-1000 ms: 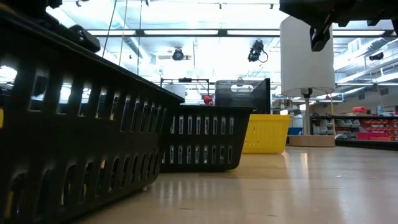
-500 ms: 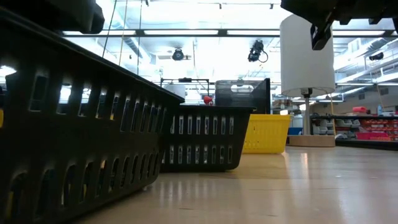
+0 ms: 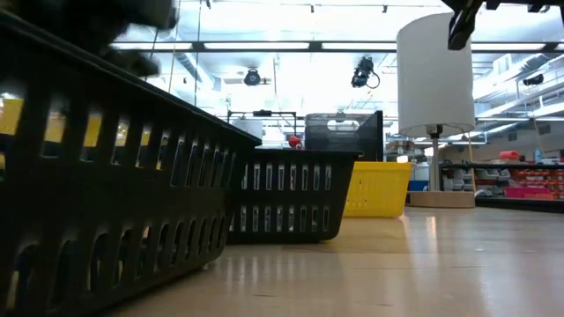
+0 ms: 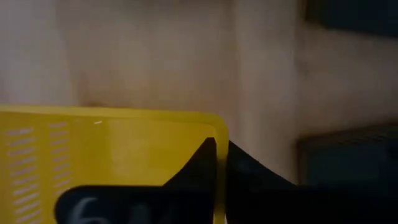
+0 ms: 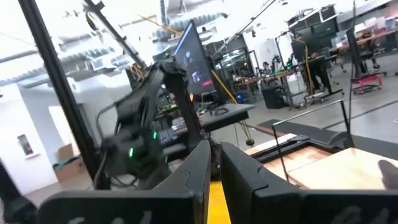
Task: Stack baskets on shelf by color
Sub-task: Stack the right yellow bin into the right yellow bin
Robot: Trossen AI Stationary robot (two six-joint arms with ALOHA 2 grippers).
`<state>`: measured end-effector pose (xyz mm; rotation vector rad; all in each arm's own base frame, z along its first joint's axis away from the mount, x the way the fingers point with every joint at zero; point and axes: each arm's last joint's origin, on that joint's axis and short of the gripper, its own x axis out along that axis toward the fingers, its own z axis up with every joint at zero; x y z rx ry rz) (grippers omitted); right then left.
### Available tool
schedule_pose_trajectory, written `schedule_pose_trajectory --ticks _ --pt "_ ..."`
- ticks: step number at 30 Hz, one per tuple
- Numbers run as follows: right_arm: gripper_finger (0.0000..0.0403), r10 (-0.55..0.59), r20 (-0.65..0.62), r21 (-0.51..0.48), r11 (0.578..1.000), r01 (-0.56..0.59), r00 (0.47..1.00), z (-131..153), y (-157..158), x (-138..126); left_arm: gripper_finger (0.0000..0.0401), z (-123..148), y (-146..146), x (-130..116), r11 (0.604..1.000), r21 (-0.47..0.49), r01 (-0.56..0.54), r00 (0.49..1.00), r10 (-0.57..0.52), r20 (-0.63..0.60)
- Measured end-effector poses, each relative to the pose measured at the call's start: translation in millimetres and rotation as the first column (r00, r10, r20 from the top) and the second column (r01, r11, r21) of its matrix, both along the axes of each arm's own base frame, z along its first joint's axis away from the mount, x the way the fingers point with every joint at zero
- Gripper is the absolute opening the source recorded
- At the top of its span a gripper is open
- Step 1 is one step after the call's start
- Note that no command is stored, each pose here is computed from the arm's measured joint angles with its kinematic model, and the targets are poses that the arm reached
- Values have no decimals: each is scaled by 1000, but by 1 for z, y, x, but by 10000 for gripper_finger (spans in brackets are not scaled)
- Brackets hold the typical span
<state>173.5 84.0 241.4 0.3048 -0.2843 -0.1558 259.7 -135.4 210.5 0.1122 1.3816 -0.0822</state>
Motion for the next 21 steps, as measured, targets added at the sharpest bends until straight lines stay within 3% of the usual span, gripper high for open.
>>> schedule_pose_trajectory --ticks 8,14,21 --pt "40 19 -47 -27 999 -20 999 -10 8 5 8 60 18 31 981 195 7 952 -66 298" --pt "40 -5 22 -48 999 6 1000 0 6 0 8 80 36 68 987 159 -12 819 -82 568" --pt "40 26 31 -141 990 -21 999 4 15 -8 8 80 61 103 993 97 -68 689 -24 724"
